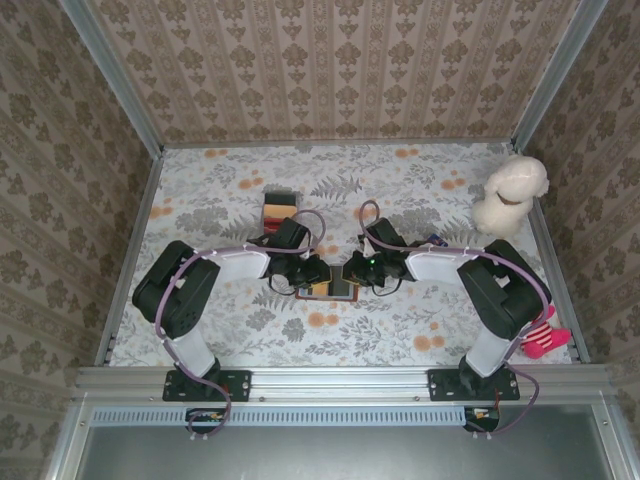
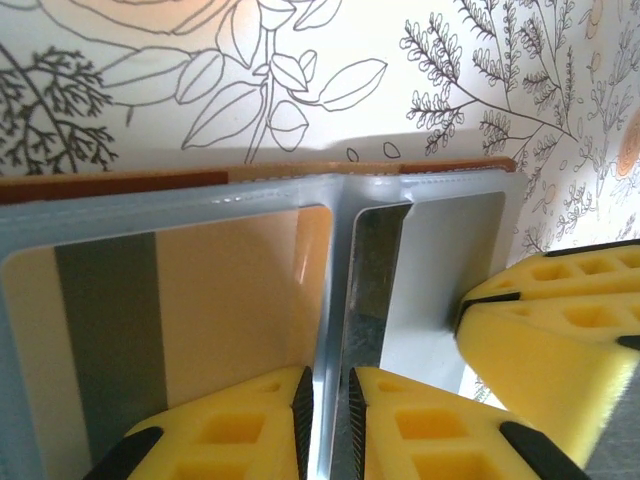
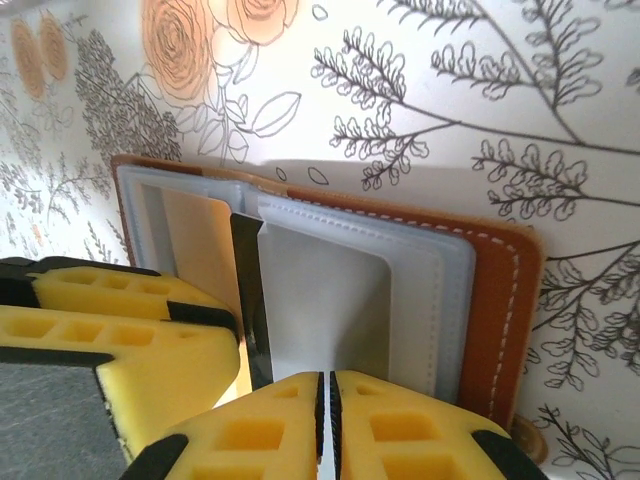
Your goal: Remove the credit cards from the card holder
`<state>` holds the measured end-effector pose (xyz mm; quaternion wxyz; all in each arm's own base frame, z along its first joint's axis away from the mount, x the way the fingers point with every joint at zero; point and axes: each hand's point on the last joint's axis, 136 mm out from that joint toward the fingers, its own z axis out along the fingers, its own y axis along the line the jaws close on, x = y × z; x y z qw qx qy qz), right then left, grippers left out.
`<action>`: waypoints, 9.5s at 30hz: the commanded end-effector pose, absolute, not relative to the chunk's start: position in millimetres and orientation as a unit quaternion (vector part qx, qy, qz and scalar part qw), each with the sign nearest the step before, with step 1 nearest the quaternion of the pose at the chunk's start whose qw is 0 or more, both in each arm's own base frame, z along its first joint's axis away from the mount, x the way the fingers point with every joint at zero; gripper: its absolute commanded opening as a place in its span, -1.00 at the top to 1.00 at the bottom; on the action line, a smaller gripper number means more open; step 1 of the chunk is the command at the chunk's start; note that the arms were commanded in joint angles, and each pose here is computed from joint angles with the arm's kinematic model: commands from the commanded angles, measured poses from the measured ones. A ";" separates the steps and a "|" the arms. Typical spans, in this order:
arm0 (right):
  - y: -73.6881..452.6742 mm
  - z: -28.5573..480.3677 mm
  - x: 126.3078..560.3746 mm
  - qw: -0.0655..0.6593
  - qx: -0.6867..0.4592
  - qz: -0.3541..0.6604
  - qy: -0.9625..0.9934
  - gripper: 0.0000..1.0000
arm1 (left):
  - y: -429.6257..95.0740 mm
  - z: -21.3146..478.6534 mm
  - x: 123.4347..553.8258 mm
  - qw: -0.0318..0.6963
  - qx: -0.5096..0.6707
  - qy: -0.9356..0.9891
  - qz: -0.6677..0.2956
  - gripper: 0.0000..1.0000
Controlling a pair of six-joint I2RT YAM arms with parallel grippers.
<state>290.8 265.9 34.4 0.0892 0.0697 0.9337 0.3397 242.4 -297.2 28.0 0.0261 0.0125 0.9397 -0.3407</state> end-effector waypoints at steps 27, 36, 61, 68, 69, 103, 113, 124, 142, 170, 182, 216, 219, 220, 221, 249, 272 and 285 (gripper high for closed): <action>250.2 4.1 275.2 0.052 0.083 0.299 0.949 0.75 | -294.8 6.3 229.8 -0.022 -0.007 0.934 -0.357 0.38; 243.4 0.0 273.9 0.052 0.086 0.278 0.955 0.75 | -296.4 20.6 236.3 -0.001 0.006 0.921 -0.390 0.57; 228.4 -4.3 277.6 0.064 0.082 0.227 0.968 0.75 | -269.6 58.6 231.7 0.033 0.056 0.917 -0.394 1.00; 254.9 49.5 294.6 0.104 0.035 0.298 0.948 0.61 | -244.5 92.6 237.8 0.077 0.088 0.931 -0.345 1.00; 258.2 60.8 297.9 0.116 0.026 0.308 0.944 0.57 | -241.7 98.5 239.5 0.086 0.095 0.932 -0.338 1.00; 213.4 156.1 357.6 0.229 0.044 0.320 0.918 -1.00 | -196.9 245.0 479.6 0.434 0.414 0.784 -0.159 1.00; 199.7 143.2 354.8 0.224 0.048 0.291 0.929 -1.00 | -193.0 200.1 460.3 0.388 0.596 0.690 -0.134 1.00; 200.9 132.0 353.5 0.211 0.061 0.293 0.930 -1.00 | -182.7 172.3 436.8 0.313 0.667 0.662 -0.140 1.00; 211.8 125.7 348.9 0.198 0.056 0.304 0.930 -1.00 | -170.3 132.3 453.2 0.267 0.688 0.671 -0.075 1.00; 211.1 119.4 342.7 0.189 0.049 0.303 0.933 -1.00 | -182.6 109.1 461.3 0.206 0.745 0.634 0.014 0.95; 210.9 119.7 341.7 0.187 0.055 0.304 0.932 -1.00 | -186.0 126.2 482.1 0.243 0.712 0.657 0.051 0.43; 322.4 74.5 273.3 0.151 0.015 0.264 0.953 -0.14 | -159.2 231.7 341.9 0.470 0.160 0.855 -0.149 -1.00; 324.1 61.6 277.9 0.144 0.034 0.252 0.957 0.01 | -142.2 220.2 332.8 0.466 0.074 0.868 -0.157 -1.00; 323.3 57.2 279.3 0.142 0.039 0.244 0.959 0.05 | -132.5 214.9 331.4 0.461 0.026 0.873 -0.155 -1.00; 322.4 52.4 281.0 0.141 0.040 0.234 0.961 0.10 | -120.2 206.5 328.0 0.447 -0.028 0.882 -0.146 -1.00; 302.4 28.6 293.0 0.136 0.017 0.213 0.967 0.43 | -225.6 97.5 277.2 0.201 -0.027 0.927 -0.316 -0.16; 310.7 22.0 288.9 0.094 0.007 0.272 0.958 0.52 | -246.0 20.3 248.8 0.103 -0.038 0.962 -0.251 0.65; 305.3 12.2 286.9 0.074 0.019 0.276 0.958 0.56 | -235.0 -3.9 237.7 0.075 -0.050 0.970 -0.226 0.67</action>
